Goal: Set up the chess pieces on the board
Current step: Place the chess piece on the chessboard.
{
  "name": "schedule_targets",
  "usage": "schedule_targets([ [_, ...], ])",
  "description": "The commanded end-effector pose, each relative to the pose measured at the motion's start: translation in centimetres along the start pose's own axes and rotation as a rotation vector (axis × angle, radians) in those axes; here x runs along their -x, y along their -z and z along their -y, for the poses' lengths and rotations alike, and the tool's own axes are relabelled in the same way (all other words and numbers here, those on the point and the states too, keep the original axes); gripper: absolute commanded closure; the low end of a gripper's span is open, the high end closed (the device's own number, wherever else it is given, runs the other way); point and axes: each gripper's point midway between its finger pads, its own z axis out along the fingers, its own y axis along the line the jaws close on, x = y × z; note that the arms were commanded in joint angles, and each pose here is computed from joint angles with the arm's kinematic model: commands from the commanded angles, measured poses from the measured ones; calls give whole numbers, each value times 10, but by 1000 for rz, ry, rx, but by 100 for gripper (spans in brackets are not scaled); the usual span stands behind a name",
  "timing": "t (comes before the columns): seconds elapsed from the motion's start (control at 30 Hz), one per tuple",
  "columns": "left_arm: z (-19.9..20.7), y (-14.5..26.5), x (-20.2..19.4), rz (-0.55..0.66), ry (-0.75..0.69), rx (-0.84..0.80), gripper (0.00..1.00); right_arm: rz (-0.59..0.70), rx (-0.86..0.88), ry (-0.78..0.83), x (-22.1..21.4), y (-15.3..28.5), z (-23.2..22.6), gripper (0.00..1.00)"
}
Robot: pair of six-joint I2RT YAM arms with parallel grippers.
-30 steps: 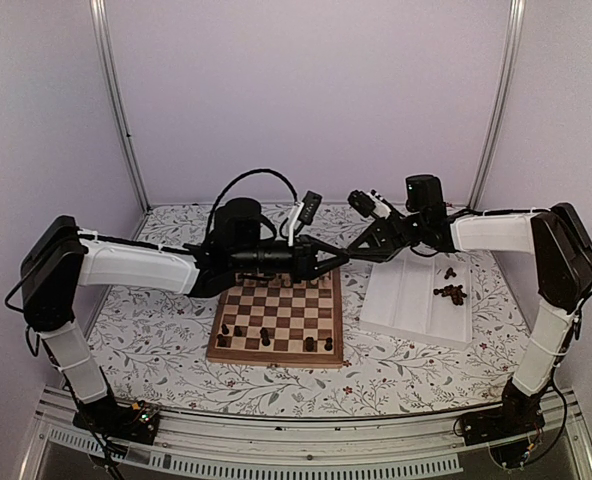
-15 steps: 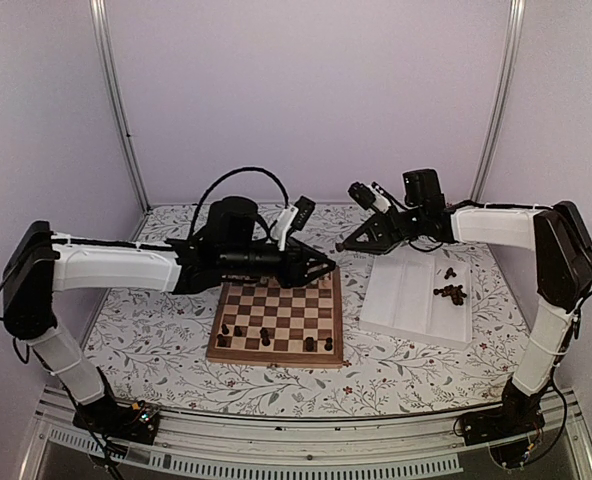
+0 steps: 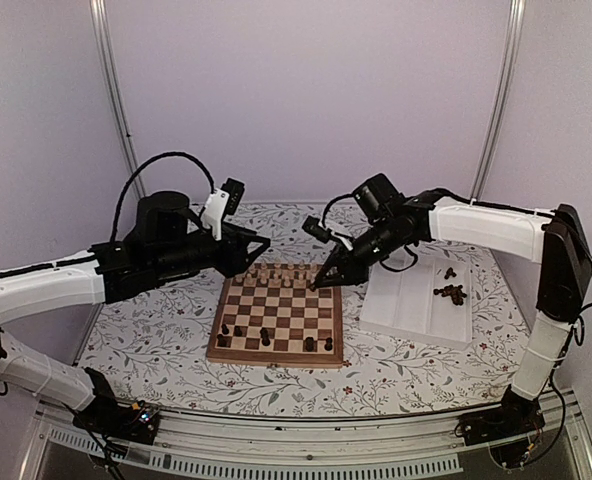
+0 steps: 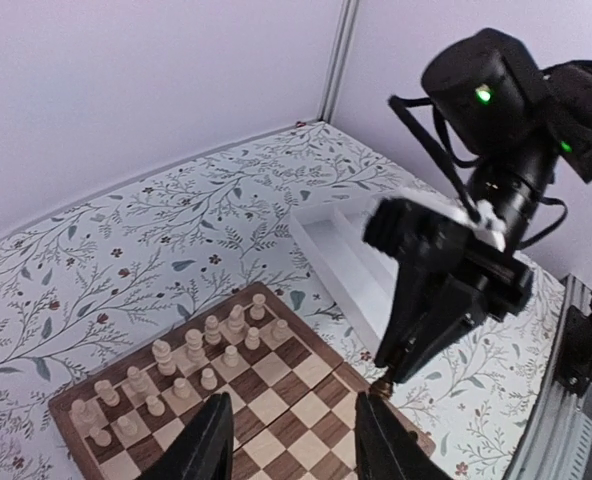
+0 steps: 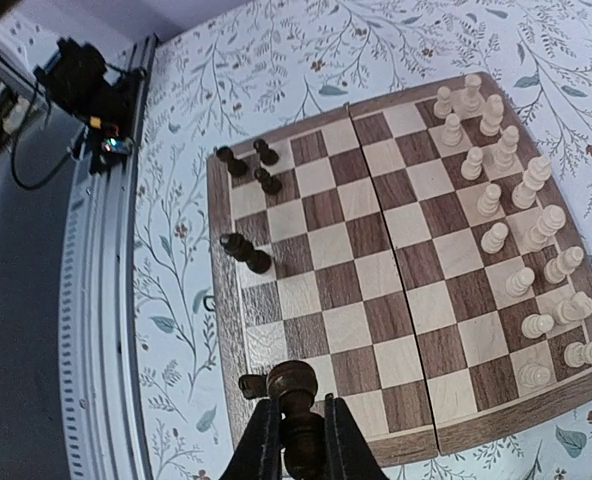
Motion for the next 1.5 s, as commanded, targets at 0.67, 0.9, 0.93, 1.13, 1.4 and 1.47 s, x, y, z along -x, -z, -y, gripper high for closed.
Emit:
schedule_targets([
  [0.67,-37,24,-9,-32,-33,187,55,-470,-211,284,-97,-58,-1,98],
  [0.9,-37,23,-10,-37,-30,186,55,-513,-214,294,-107,-65,0,97],
  [0.93,-38,23,-11,-39,-30,187,55,-516,-214,293,-107,-65,0,97],
  [1.13,-39,23,-14,-44,-28,190,55,-524,-209,295,-107,-69,-2,94],
  [1.4,-41,22,-17,-50,-29,191,55,-510,-210,290,-101,-69,-3,81],
  [1.47,-41,21,-19,-54,-27,190,55,-499,-210,290,-97,-68,-4,80],
])
